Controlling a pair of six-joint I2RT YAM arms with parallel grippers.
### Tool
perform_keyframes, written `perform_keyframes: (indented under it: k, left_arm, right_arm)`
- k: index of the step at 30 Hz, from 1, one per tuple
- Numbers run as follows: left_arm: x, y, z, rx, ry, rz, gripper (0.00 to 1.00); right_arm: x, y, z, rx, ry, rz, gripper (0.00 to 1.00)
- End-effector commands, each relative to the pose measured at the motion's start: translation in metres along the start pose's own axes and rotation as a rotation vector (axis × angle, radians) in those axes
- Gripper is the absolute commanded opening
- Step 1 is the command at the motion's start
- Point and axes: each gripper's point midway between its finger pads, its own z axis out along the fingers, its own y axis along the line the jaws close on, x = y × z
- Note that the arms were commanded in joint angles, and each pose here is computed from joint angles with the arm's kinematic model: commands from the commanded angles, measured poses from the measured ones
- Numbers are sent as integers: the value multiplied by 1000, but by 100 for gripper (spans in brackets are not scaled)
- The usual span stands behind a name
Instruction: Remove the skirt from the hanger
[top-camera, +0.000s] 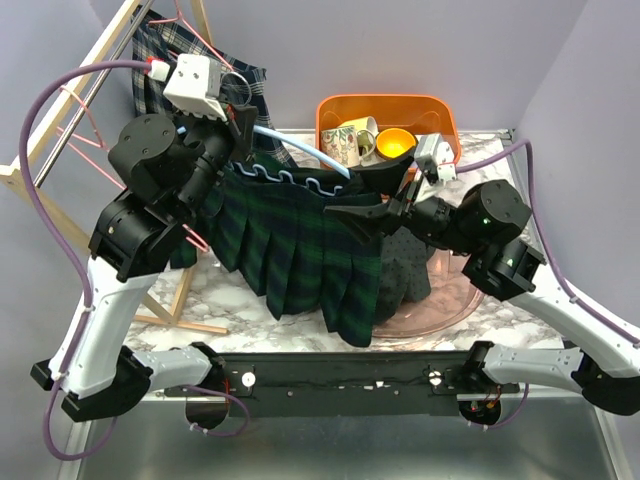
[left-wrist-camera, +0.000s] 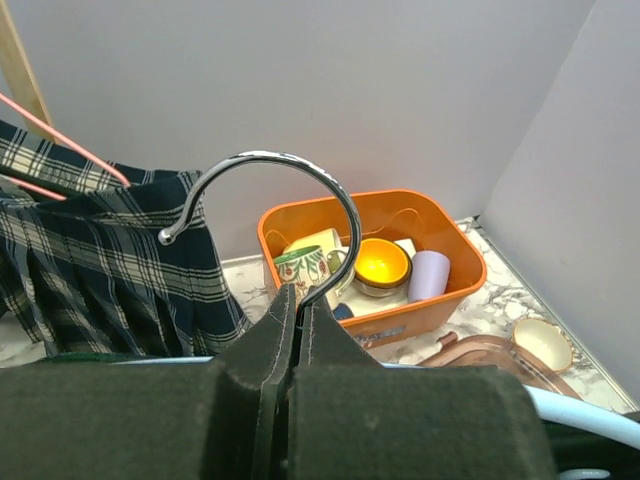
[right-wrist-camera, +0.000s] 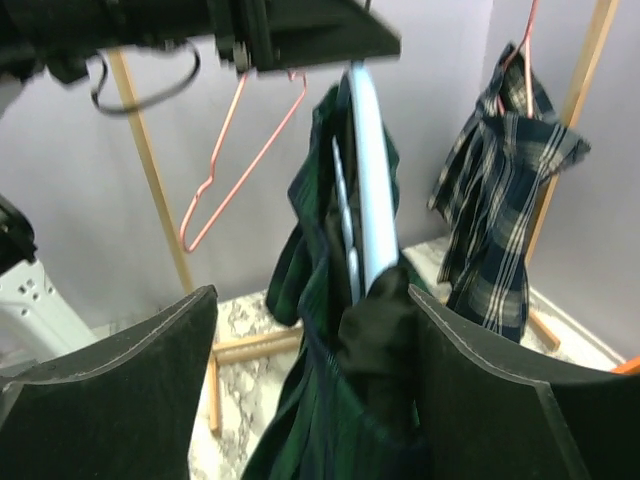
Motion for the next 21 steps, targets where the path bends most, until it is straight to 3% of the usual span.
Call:
perform_keyframes:
  k: [1,7,13,16,17,19,20,21]
  left_arm:
    - [-72,-9,-20,54,-196,-81,0]
    - [-78,-9,-21,50,-208,-75,0]
    - [-85,-3,-26,29,-226,-64,0]
    - [-86,-2,-28,25,-229,-59,0]
    - [-86,-2,-27,24,-229,-58,0]
    - [-89,-1,-29,22,-235,-48,0]
    - [-90,0,-29,17,-237,-38,0]
    - [-96,3,-33,7,-246,-20,0]
  right_arm:
    - [48,2,-17,20,152,55,82]
    - [54,-13,-30,112,189,38,86]
    - [72,-2,-34,70,204,102,77]
    - [78,-4,-35,86,206,120,49]
    - [80,-6,-35,101,210,122,31]
    - [78,-13,-37,143,207,114,15]
    - [76,-16,-37,160,205,114,1]
    - [75,-24,-39,208,201,111,1]
